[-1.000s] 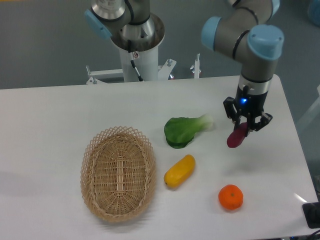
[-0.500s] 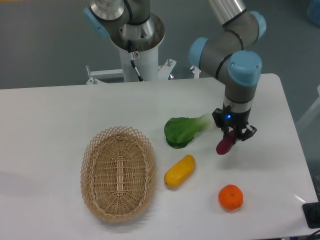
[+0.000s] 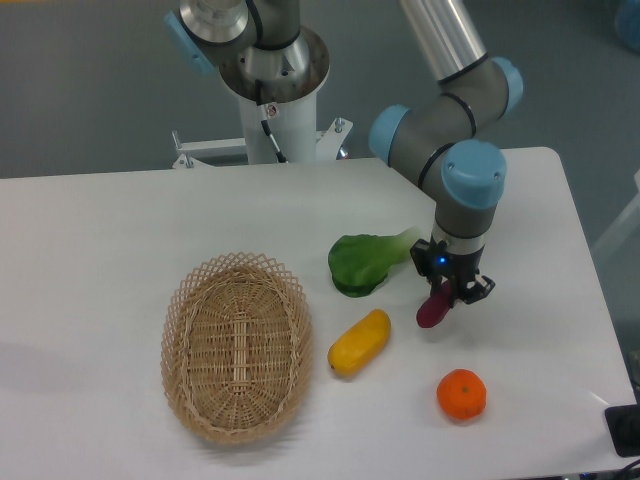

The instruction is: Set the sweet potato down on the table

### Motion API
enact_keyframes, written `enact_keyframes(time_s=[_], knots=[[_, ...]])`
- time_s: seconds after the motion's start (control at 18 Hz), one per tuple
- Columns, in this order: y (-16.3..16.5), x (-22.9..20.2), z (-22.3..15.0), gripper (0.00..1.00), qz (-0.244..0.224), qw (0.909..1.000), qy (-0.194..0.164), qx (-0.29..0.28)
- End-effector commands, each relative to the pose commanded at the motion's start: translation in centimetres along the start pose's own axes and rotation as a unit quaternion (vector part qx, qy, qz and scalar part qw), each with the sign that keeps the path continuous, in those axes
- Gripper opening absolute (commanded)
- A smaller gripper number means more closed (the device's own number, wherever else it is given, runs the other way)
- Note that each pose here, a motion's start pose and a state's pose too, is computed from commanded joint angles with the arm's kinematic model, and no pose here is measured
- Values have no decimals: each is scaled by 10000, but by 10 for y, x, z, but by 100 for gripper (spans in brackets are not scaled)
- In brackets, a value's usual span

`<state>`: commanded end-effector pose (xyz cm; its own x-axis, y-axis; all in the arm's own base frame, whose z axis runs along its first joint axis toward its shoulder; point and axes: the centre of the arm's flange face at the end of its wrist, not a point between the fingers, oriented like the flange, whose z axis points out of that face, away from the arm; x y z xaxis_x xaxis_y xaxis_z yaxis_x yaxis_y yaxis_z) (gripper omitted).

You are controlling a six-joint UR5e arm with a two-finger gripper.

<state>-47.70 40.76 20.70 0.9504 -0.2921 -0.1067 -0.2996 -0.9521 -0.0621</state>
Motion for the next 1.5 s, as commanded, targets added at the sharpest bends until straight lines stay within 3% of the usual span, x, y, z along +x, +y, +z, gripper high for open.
enact_keyframes(time_s=[0.5, 0.72, 0.83, 0.89, 1.5], knots=[[-4, 5, 2, 28, 30, 10000, 25, 0], [-6, 4, -2, 61, 38, 10000, -5, 0], [-6, 2, -6, 93, 32, 10000, -53, -6], [-7, 2, -8, 100, -5, 10000, -69, -10], [-10, -14, -91, 100, -400, 9960, -783, 139]])
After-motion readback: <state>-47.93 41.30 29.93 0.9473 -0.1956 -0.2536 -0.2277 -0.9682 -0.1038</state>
